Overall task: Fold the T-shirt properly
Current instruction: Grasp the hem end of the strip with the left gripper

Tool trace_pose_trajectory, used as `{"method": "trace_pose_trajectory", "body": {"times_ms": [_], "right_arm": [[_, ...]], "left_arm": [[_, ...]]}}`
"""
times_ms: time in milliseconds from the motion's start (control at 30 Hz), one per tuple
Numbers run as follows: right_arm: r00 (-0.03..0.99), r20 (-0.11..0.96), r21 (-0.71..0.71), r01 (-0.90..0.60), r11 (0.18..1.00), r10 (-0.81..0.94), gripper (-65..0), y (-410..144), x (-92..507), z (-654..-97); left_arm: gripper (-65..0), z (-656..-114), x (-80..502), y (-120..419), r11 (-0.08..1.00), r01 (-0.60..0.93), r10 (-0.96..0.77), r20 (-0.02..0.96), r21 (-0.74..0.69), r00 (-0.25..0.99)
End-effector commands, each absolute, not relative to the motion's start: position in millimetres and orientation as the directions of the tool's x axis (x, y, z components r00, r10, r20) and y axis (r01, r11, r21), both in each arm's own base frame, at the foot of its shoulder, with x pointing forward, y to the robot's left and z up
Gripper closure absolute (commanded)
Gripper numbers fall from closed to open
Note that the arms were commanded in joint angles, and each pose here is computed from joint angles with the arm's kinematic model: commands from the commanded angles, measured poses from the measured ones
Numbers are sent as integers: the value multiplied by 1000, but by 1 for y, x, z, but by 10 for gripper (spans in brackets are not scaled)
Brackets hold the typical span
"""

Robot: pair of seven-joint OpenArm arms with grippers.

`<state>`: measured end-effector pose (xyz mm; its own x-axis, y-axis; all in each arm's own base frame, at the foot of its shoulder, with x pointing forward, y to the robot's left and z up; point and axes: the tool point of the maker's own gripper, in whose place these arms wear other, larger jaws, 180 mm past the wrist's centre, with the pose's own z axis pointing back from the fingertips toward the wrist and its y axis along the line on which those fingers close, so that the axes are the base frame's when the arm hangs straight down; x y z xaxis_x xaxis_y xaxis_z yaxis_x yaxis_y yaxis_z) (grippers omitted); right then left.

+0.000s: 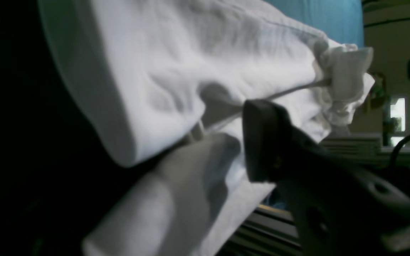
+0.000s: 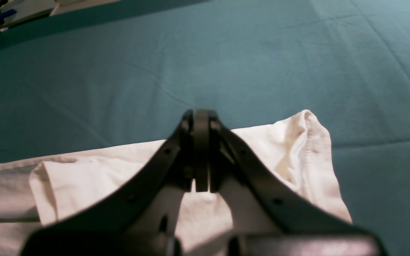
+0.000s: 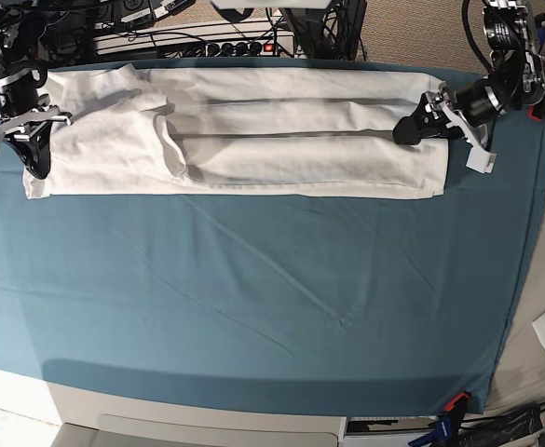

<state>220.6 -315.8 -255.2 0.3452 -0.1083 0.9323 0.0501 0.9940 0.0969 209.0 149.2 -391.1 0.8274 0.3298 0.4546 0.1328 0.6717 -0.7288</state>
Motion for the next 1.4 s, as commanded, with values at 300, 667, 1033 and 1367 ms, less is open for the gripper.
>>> {"method": "trace_pose_trajectory", "body": {"times_ms": [300,667,1033,1367], "right_arm": [[294,952,83,29,996,-88,0,-315,225,-239],[294,952,83,29,996,-88,0,-315,225,-239],[293,952,83,29,996,-88,0,-315,225,-239],[294,952,83,29,996,-88,0,-315,225,-239]], "left_arm": [[-365,-395,204,161,710,131,286,453,-692,844],[-343,-390,208,185,736,96,329,478,-670,814],[0,-387,213,187,736,95,349,496,-670,795],[0,-334,217,146,612,368,296,634,-700,715]]}}
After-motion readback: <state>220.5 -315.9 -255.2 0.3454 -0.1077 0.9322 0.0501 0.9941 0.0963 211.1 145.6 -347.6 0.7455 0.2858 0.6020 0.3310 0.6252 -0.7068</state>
